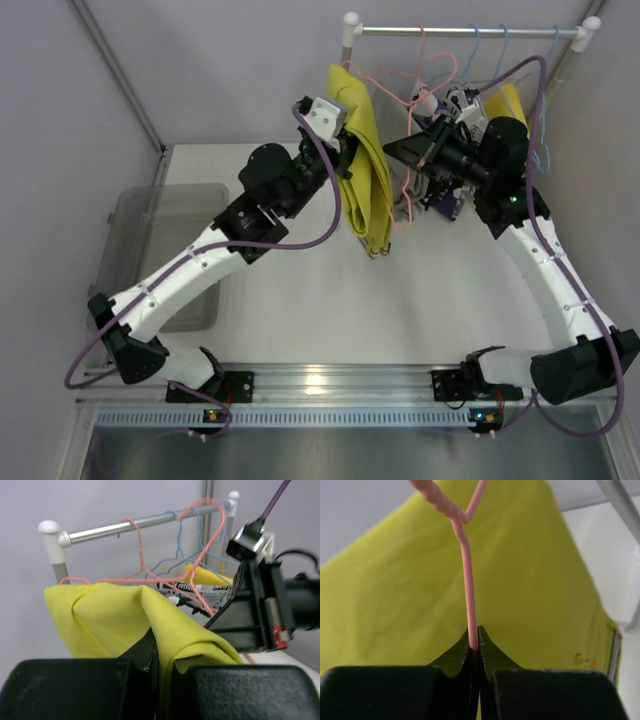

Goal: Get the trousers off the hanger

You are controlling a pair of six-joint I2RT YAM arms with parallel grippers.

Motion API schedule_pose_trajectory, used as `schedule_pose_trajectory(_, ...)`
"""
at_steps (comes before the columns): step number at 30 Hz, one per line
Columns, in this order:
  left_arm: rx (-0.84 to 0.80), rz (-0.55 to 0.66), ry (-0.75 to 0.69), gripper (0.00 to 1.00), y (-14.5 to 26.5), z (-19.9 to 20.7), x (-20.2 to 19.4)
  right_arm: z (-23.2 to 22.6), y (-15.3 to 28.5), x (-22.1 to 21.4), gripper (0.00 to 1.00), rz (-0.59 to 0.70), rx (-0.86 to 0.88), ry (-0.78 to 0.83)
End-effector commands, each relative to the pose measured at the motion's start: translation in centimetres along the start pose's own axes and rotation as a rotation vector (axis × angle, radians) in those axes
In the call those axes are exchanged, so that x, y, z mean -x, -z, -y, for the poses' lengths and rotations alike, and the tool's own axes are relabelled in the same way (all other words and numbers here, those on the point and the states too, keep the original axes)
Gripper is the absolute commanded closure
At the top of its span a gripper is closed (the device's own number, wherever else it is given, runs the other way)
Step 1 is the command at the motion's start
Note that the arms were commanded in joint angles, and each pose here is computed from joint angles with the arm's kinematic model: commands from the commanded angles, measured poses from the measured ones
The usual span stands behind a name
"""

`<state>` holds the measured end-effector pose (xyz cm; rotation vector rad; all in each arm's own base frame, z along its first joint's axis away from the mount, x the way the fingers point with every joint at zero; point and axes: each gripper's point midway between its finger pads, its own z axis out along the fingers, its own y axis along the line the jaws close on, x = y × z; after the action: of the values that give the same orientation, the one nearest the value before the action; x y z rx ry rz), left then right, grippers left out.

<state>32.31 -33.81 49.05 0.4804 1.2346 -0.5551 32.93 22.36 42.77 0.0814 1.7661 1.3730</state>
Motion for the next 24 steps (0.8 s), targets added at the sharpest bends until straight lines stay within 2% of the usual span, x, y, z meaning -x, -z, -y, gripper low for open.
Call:
schedule_pose_trajectory(1,-0.010,0.326,0.114,1.00,3.5,-1.2,14.0,2.0,0.5,0.4,1.00,0.045,-0.082,0.136)
schedule_pose_trajectory(6,0.005,0.404,0.117,1.00,4.5,-1.9,17.6,6.3,-0.1,-1.0,1.00,0.005,-0.204,0.160)
schedule_pose_trajectory(11,0.040,0.499,0.091,1.00,5.7,-3.0,21.5,8.5,-0.4,-2.4,1.00,-0.034,-0.248,0.207)
schedule_pose_trajectory(20,0.210,0.634,0.009,1.00,9.6,-6.8,27.7,8.8,-1.2,-4.8,1.00,-0.096,-0.243,0.277)
schedule_pose_trajectory(24,0.344,0.641,-0.061,1.00,11.9,-9.4,29.0,8.6,-1.3,-5.5,1.00,-0.110,-0.233,0.297)
